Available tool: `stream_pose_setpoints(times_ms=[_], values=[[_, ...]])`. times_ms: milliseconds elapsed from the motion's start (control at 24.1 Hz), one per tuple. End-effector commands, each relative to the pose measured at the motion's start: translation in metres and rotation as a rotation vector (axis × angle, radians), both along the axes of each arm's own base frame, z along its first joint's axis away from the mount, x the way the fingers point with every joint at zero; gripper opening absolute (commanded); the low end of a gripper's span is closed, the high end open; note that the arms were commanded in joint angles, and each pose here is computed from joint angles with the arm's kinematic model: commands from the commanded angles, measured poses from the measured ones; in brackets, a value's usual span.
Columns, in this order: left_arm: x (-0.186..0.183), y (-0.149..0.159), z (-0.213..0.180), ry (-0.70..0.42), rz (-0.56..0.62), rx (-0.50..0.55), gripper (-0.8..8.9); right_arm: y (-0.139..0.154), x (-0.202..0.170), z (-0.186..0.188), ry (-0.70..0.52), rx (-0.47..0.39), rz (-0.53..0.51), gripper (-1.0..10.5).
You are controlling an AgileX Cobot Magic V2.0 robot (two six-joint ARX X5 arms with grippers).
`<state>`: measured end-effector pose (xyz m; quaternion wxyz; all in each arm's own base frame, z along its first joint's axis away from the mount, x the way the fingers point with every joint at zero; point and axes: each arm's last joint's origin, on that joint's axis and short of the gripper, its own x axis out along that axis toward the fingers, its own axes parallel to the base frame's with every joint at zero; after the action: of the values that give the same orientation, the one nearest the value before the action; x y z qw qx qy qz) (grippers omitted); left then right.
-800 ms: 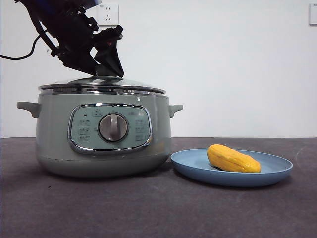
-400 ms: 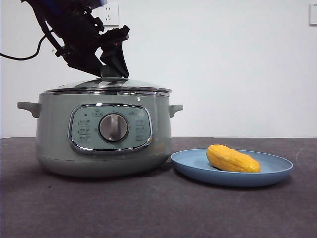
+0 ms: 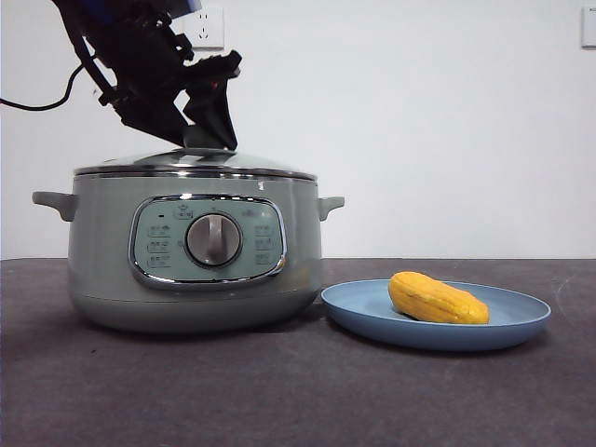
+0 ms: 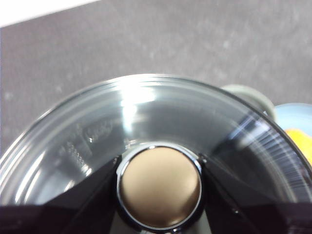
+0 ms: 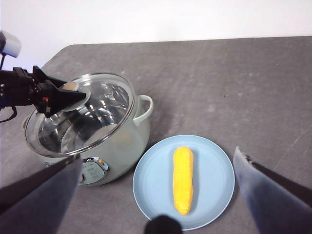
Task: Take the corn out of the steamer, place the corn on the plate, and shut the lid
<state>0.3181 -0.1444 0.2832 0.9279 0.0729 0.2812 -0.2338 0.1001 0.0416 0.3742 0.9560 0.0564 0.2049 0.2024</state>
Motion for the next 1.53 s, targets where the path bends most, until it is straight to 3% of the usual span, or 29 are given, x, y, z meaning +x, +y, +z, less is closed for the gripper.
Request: stream_pose_setpoints(times_ms=[41,332,414,497,580,870,1119,1533], values=[[-0.001,-0.001,-0.003,0.005,-0.016,0.036,-0.08,0.000,0.000,0.000,-0.005,-0.001,0.001,6.0],[-0.002,-0.001,-0.004,0.018,-0.018,0.036,0.14,0.000,0.001,0.000,-0.007,-0.010,0.005,6.0],[-0.002,-0.001,-0.004,0.018,-0.017,0.036,1.49,0.001,0.002,-0.001,-0.003,-0.011,0.005,6.0],[-0.001,-0.001,-0.004,0.017,-0.017,0.036,4.28,0.001,0.003,-0.001,0.002,-0.013,0.006,6.0],[-0.002,-0.001,-0.004,0.016,-0.018,0.036,5.93,0.001,0.003,-0.001,0.005,-0.014,0.008,6.0],[-0.007,0.002,0.010,-0.001,-0.016,0.029,5.97,0.001,0.003,-0.003,0.016,-0.033,0.013,6.0],[-0.022,0.008,0.052,-0.017,-0.022,0.017,5.97,0.001,0.001,-0.007,0.050,-0.064,0.022,6.0],[-0.082,0.030,0.125,0.194,-0.161,-0.023,5.93,0.002,-0.004,-0.014,0.118,-0.097,0.152,6.0]])
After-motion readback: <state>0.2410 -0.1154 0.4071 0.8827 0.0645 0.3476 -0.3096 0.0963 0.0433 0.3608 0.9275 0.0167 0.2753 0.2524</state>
